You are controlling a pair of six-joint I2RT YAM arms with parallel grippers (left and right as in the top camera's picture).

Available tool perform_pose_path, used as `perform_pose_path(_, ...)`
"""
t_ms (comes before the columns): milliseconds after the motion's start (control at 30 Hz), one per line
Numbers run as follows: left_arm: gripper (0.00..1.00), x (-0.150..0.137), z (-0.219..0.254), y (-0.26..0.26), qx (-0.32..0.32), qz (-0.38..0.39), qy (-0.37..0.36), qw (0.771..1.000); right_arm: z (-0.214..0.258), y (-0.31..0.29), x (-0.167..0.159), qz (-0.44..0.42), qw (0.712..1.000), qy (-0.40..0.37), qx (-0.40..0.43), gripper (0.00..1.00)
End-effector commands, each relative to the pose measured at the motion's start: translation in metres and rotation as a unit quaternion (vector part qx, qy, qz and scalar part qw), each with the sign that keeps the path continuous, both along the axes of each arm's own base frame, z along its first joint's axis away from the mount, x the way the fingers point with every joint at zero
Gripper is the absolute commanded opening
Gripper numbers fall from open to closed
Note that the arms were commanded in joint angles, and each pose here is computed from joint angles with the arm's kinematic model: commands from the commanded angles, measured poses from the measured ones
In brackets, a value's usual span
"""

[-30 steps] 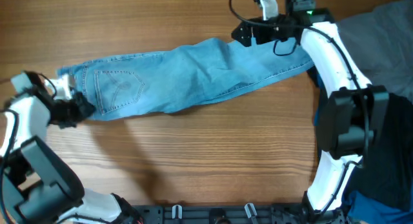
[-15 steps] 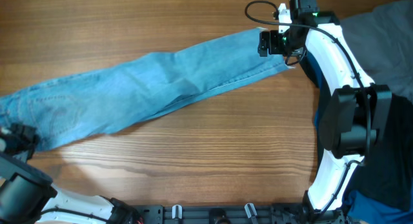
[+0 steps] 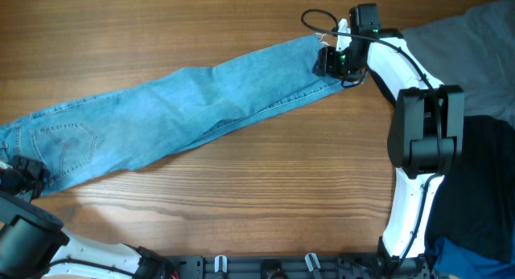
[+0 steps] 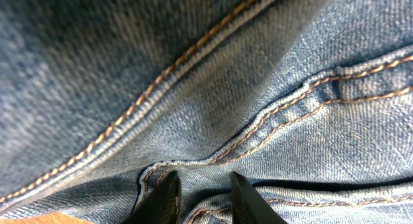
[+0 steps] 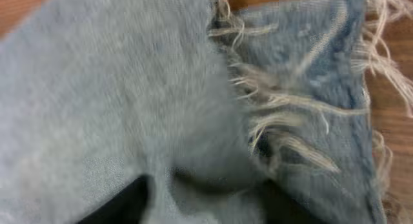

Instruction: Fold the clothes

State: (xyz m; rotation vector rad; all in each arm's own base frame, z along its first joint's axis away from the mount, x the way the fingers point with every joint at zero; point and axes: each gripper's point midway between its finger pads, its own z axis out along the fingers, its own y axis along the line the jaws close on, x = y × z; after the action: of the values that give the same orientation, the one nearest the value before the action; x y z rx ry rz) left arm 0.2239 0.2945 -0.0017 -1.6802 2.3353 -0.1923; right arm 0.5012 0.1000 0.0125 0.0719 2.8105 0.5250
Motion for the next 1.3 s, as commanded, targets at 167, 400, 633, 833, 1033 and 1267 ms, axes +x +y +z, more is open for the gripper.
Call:
perform_pose_path(167, 0.27, -0.019, -0.024, -0.016, -0.030, -0.005, 0.049, 0.998, 0.058, -0.014, 0.020, -0.019, 0.997, -0.071, 0.017, 0.04)
perform_pose_path(400, 0.28, -0.019, -0.024, -0.016, -0.026, -0.030, 0.048, 0.998, 0.082, -0.061, -0.009, -0.092, 0.995, -0.023, -0.006, 0.05)
perform_pose_path(633, 0.65, 0.009, -0.004, -0.028, -0.068, -0.042, -0.033, 0.996, 0.076, -0.063, -0.009, -0.026, 0.998, -0.042, -0.033, 0.76)
perform_pose_path(833, 0.64, 0.019, 0.058, -0.043, -0.110, -0.070, -0.065, 0.989, -0.005, -0.071, -0.021, 0.009, 0.997, 0.031, -0.065, 0.85)
perform_pose_path(1033, 0.66, 0.025, 0.141, -0.033, -0.022, -0.092, -0.108, 0.990, -0.034, -0.032, -0.016, 0.082, 0.996, 0.015, 0.031, 0.82)
perform_pose_path(1267, 0.67, 0.035, 0.204, -0.058, 0.058, -0.132, -0.153, 0.978, -0.028, 0.012, -0.023, 0.128, 0.990, 0.011, 0.058, 0.10)
